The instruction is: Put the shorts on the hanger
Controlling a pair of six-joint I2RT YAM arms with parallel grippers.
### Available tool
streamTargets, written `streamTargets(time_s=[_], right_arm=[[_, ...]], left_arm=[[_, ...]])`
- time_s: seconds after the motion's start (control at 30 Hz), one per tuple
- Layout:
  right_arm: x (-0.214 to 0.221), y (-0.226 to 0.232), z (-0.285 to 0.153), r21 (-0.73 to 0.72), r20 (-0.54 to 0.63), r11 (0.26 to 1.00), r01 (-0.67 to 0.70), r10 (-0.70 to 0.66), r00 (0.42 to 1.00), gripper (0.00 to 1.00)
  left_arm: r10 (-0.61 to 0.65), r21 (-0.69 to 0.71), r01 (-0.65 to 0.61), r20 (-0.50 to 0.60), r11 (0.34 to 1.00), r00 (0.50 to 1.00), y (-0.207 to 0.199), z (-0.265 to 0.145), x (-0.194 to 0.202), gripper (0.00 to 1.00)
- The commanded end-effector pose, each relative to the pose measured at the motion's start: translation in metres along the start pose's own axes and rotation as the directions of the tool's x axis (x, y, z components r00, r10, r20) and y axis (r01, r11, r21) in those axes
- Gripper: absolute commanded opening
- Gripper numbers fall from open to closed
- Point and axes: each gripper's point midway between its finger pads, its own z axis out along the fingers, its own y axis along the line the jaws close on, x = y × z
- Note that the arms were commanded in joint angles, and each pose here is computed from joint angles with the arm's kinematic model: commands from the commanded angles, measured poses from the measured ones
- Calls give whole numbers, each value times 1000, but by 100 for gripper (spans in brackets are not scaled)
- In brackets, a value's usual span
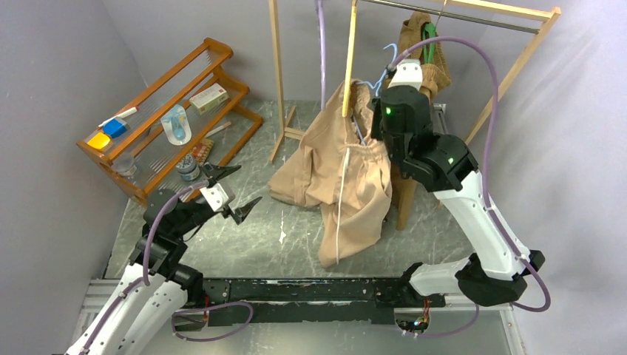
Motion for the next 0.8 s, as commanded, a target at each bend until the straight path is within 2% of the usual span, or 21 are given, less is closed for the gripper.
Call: streamTargets(time_s=[0.0,0.2,0.4,0.77], right_arm=[[-58,-19,16,26,183,998,-59,53,982,0],[-98,-17,23,-35,315,998,-45,54,948,0],[-132,-17,24,-35,407,999,-36,47,912,0],[-148,-23,67,57,418,998,-34,7,908,0]], left_arm=[[16,-18,-16,3,1000,1000,2,-4,0,100],[13,-4,-13,3,1000,1000,-1,-4,1,100],[15,3,-15,7,1000,1000,-3,-5,-1,100],[35,-8,-35,13,999,999,-3,-10,-3,100]])
